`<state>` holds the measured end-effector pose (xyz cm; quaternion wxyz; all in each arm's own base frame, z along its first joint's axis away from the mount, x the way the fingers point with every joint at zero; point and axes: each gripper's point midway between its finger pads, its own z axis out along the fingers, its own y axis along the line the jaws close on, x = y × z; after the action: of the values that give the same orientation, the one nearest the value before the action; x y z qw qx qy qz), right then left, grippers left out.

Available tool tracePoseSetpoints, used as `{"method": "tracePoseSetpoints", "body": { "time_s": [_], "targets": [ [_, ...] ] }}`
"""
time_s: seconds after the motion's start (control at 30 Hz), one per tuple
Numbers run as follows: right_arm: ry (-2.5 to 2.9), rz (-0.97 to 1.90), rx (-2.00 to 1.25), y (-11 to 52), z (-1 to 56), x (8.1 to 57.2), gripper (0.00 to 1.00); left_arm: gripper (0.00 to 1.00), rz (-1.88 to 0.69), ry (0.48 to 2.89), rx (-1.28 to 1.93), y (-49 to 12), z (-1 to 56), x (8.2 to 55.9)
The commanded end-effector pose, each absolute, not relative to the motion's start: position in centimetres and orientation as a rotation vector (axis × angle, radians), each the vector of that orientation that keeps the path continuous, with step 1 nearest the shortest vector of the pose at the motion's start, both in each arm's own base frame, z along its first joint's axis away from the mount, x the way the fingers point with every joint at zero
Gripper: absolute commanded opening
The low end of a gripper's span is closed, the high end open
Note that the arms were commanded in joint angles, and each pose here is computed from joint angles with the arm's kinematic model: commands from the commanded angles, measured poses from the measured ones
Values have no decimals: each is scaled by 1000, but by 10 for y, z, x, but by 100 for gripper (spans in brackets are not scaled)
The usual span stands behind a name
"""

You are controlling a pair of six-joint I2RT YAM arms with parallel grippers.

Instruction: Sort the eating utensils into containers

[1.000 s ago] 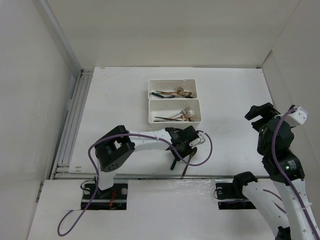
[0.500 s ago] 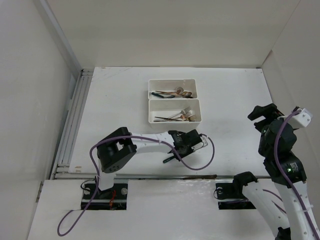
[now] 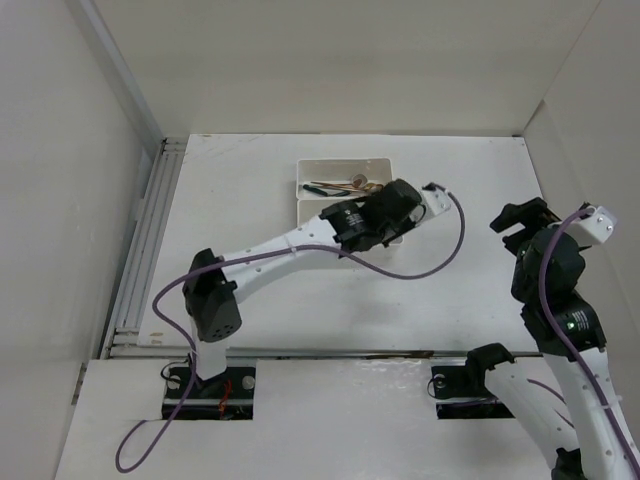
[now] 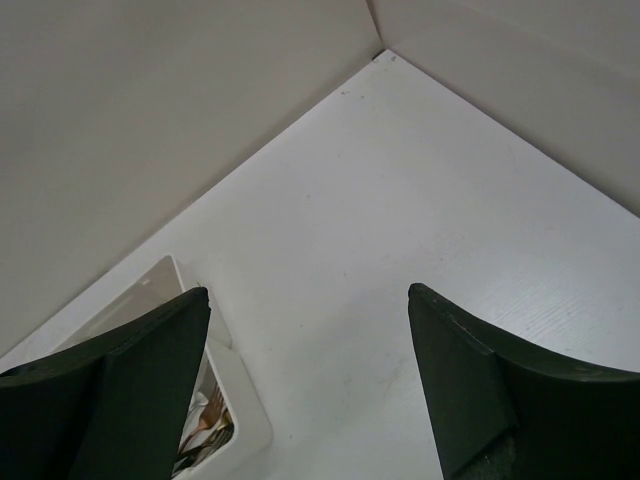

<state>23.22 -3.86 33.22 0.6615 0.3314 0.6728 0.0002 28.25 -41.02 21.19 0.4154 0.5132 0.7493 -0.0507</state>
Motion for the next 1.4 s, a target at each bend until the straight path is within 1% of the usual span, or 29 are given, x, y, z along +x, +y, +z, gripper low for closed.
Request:
{"method": "tracePoseSetpoints", "body": {
  "time_s": [0.0,0.03,0.1,0.13,0.27,0.37,0.5,0.57,0.63,0.67,0.7,0.77,0.8,0.83,0.93,0.97,1.07,1.13,1.17,1.2,1.23,1.27,1.3,1.33,1.37],
  "targets": [
    [1458,42,746,-36,353,241,85,0,21,1688,1105,-384,284,345],
    [1472,43,739,-34,351,244,85,0,128,1666,1081,-365,287,372],
    [1464,48,740,-33,356,247,85,0,190,1638,1050,-357,289,401],
    [1480,48,732,-31,353,250,85,0,228,1640,1020,-349,281,426],
    [1490,43,731,-29,357,258,85,0,319,1584,995,-344,278,483],
    [1503,55,719,-24,359,264,85,0,370,1518,1003,-346,273,512],
    [1549,67,702,-17,355,272,85,0,377,1501,1054,-347,258,524],
    [1595,52,692,-14,346,275,86,1,371,1522,1087,-343,240,524],
    [1613,60,691,-12,342,274,86,8,378,1527,1101,-339,228,529],
    [1642,63,688,-9,335,276,88,11,386,1522,1110,-339,229,529],
    [1655,68,681,-7,333,275,89,23,387,1529,1119,-339,221,530],
    [1713,90,650,1,323,275,90,41,405,1546,1115,-334,215,534],
    [1747,93,637,5,316,277,94,51,399,1550,1107,-334,217,534],
    [1770,105,624,8,312,276,97,66,409,1554,1101,-332,218,534],
    [1881,157,566,24,293,273,100,74,394,1585,1072,-326,214,537],
    [1916,209,532,34,289,270,100,76,385,1581,1053,-324,226,534],
    [2002,249,539,43,276,260,100,76,331,1591,991,-321,252,524],
    [2041,250,589,42,273,249,100,70,263,1596,995,-325,266,510],
    [2029,252,651,37,272,245,100,66,210,1630,997,-319,278,493],
    [2010,243,683,33,276,242,100,62,92,1623,1069,-341,279,470],
    [2002,236,709,29,279,237,100,59,13,1637,1119,-348,278,451],
    [1973,247,747,27,286,234,100,53,-78,1731,1228,-348,251,419],
    [1937,245,773,22,295,230,100,50,-257,1704,1328,-366,254,379],
    [1855,216,821,9,318,228,100,48,-344,1730,1381,-371,246,354],
    [1828,194,847,2,327,222,100,46,-420,1788,1450,-370,223,327]
  ]
}}
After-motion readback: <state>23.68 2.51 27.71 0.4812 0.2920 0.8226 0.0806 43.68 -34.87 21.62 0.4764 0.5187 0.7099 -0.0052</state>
